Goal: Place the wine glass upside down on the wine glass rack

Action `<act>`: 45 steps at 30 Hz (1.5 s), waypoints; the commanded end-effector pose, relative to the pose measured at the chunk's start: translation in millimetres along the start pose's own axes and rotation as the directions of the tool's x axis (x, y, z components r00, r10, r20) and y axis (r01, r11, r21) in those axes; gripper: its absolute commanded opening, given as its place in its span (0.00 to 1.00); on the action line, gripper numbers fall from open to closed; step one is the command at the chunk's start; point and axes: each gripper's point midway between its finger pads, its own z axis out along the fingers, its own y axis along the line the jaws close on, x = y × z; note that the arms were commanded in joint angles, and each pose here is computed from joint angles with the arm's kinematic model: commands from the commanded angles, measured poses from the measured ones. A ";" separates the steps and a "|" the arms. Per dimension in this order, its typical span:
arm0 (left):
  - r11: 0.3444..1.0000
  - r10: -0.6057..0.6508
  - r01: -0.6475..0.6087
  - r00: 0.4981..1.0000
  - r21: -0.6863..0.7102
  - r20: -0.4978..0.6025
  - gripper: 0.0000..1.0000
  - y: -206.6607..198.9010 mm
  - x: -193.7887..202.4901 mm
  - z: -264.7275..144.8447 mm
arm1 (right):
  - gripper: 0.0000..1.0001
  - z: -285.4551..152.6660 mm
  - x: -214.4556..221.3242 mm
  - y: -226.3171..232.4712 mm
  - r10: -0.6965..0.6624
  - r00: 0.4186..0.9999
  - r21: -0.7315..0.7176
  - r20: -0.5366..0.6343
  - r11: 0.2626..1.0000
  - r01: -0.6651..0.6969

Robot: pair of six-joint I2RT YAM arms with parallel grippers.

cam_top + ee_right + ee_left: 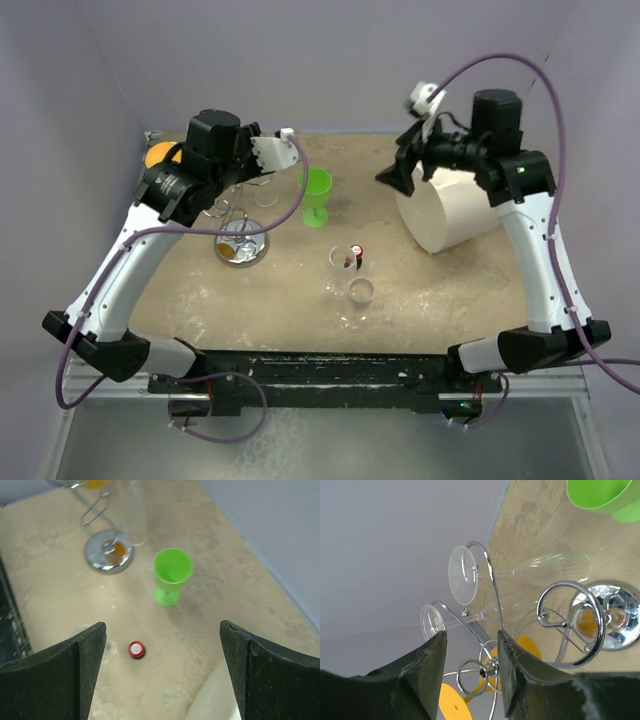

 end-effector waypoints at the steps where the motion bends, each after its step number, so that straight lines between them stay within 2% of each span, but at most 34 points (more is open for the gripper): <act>1: 0.984 -0.169 0.175 0.975 -0.031 0.143 0.52 28.8 -10.4 -41.3 | 0.98 7.4 28.5 57.5 -0.181 0.979 -0.163 -0.092 0.973 0.165; 7: 0.941 -0.327 0.339 0.915 -0.008 0.238 0.66 46.9 -7.1 -64.5 | 0.95 31.1 60.4 95.5 -0.194 0.972 -0.287 -0.135 0.946 0.149; 13: 0.895 -0.425 0.447 0.858 -0.012 0.289 0.76 64.4 -3.3 -73.3 | 0.88 55.8 98.8 112.3 -0.192 0.945 -0.296 -0.264 0.949 0.110; 17: 0.871 -0.443 0.484 0.849 -0.089 0.287 0.82 85.1 3.9 -76.1 | 0.85 68.4 124.9 122.6 -0.223 0.912 -0.311 -0.345 0.944 0.113; 21: 0.844 -0.457 0.511 0.845 -0.163 0.279 0.96 101.9 11.8 -80.5 | 0.84 80.1 138.6 129.7 -0.256 0.886 -0.311 -0.386 0.941 0.137; 23: 0.837 -0.457 0.512 0.848 -0.192 0.269 1.00 106.7 15.6 -81.2 | 0.83 85.7 145.2 129.3 -0.269 0.873 -0.306 -0.408 0.941 0.147; 37: 0.844 -0.446 0.495 0.861 -0.207 0.244 0.99 107.5 19.9 -77.4 | 0.72 101.0 183.1 131.1 -0.339 0.788 -0.330 -0.514 0.926 0.183; 45: 0.850 -0.441 0.487 0.866 -0.202 0.233 0.99 104.1 21.4 -74.1 | 0.58 105.5 193.9 135.1 -0.354 0.765 -0.349 -0.539 0.920 0.180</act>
